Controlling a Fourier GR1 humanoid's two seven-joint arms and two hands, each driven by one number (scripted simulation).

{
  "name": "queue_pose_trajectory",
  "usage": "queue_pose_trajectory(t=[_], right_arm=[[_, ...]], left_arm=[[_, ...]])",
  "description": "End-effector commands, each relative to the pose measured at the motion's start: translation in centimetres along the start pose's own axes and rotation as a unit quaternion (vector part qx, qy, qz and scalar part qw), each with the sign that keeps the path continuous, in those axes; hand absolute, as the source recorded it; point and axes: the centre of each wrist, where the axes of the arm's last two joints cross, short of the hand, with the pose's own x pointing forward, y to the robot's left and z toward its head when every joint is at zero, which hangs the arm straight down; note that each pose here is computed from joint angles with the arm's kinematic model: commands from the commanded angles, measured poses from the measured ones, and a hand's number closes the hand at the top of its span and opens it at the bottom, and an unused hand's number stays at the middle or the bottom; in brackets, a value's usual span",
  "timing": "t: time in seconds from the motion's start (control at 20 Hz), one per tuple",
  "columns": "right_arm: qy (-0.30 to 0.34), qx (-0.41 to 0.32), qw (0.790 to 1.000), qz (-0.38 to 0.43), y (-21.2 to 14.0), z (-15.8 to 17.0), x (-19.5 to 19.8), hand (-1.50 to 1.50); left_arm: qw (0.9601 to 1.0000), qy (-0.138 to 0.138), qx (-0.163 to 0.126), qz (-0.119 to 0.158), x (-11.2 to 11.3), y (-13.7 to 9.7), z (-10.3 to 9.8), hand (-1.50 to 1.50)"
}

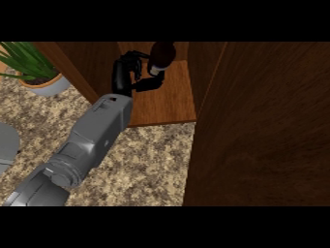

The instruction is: Pick up the wine, place it into the cabinet and close the cabinet

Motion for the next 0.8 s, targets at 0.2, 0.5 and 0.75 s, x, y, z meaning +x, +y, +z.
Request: queue_pose_trajectory(t=[0.2,0.5,0.75], right_arm=[[-0.005,0.016,1.0,-0.009,-0.2,0.3,0.5,-1.5],[-0.01,0.024,1.0,-0.015,0.7,0.4,0.3,-1.5],[-0.018,0.019,0.999,-0.025,0.1,0.5,-0.1,-1.5]], left_arm=[[0.9943,0.04,0.006,0.099,-0.4,-0.9,1.1,1.5],[0.9854,0.084,-0.004,0.148,-2.6,-0.2,2.5,1.5],[0.9783,0.104,-0.009,0.179,-5.0,0.7,4.3,1.5]])
